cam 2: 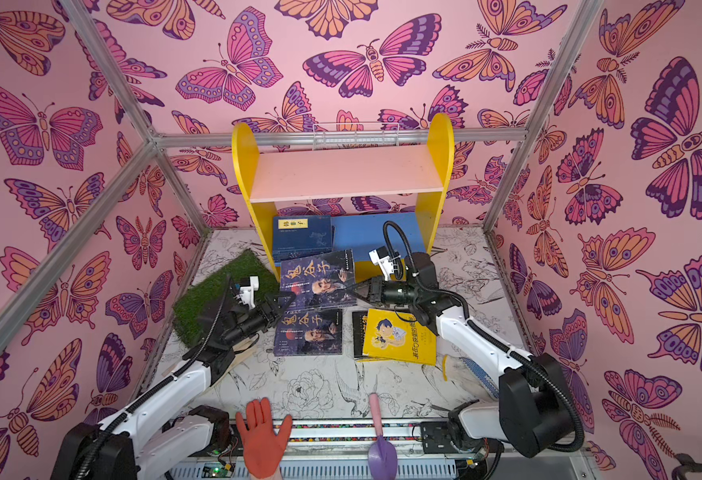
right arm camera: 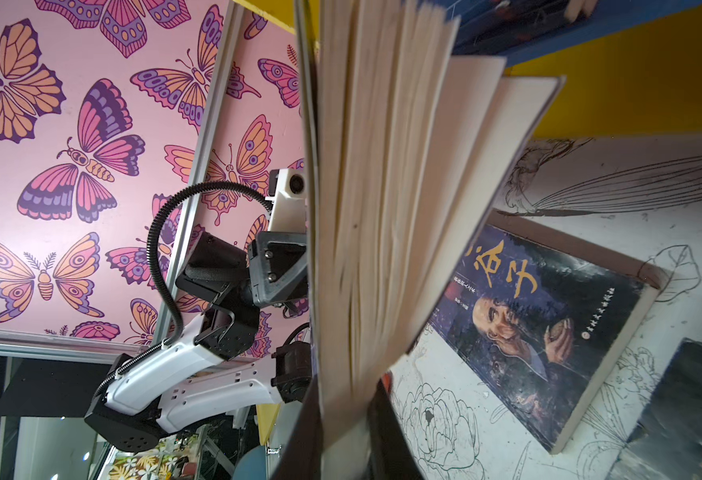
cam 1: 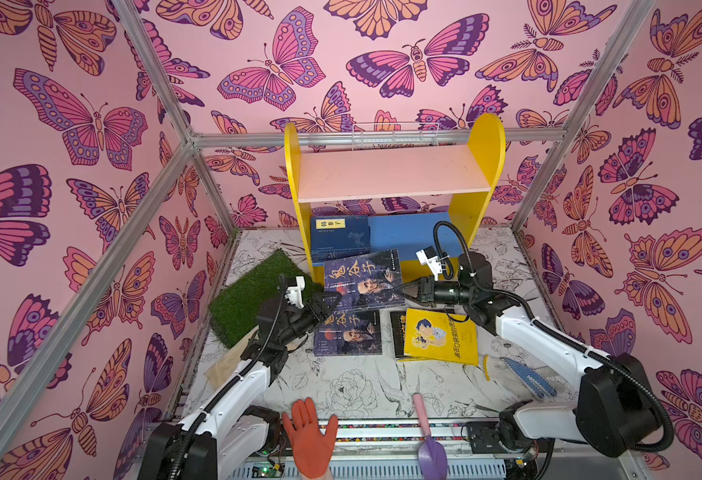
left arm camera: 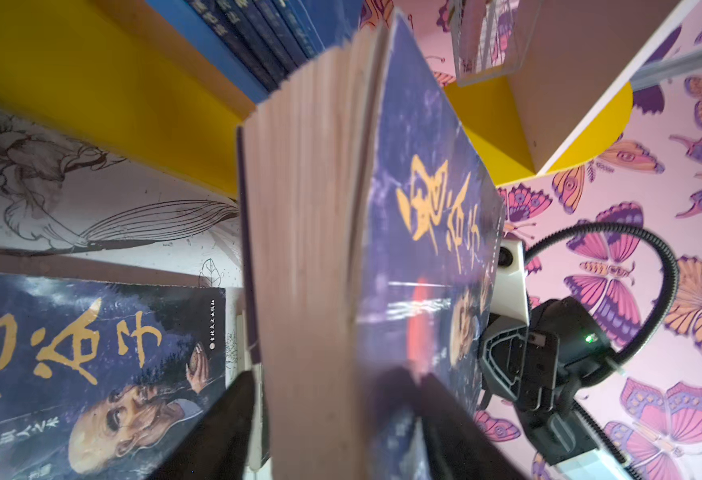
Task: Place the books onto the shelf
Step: 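Set the purple book upright on the shelf beside the blue books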
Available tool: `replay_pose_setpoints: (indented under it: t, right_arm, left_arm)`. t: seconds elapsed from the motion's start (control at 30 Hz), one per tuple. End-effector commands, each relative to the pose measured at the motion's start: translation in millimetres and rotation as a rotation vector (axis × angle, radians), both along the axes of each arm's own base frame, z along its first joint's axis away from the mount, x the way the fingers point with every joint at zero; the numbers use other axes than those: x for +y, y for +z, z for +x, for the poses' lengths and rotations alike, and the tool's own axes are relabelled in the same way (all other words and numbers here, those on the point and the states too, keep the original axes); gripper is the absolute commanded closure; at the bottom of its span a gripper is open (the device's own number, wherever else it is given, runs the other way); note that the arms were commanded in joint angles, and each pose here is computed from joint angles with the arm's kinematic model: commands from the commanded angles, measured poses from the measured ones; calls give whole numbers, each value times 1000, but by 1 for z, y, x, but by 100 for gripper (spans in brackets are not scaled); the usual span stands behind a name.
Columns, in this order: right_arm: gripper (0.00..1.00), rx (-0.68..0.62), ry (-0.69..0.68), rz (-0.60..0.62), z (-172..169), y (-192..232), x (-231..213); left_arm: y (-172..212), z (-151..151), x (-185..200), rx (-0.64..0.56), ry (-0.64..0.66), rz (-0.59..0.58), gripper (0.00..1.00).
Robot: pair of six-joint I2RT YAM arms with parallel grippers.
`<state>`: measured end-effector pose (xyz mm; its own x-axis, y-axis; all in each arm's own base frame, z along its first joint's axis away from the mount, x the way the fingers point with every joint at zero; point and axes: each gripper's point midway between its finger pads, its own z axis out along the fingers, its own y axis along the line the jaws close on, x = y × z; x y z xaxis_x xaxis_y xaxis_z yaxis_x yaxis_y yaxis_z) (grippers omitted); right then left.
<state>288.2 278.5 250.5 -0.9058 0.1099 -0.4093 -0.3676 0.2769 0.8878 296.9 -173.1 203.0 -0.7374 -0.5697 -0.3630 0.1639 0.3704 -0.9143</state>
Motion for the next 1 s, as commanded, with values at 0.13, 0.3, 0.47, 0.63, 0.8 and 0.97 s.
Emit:
replay_pose_setpoints:
  t: [0.13,0.3,0.47,0.63,0.8,0.97]
  right_arm:
    - [100,-50,-71,-17,16,7,-11]
    - [76,5,-182,-71,31,-10,-37]
    - [49,31,-192,-38,26,-13,-38]
    - [47,69,-219,12,23,-20,-40]
    - [48,83,-232,92,21,-13,-39]
    - [48,80,-233,121,16,-6,-35]
  left_arm:
    - [28,-3,-15,-113,-73,-14,100]
    - [41,-2,-22,-146,-63,-16,100]
    - [68,2,-27,-213,-40,-33,100]
    - [94,6,-28,-293,-12,-77,100]
    - [108,8,-32,-370,13,-68,100]
    - [110,10,-36,-408,47,-39,100]
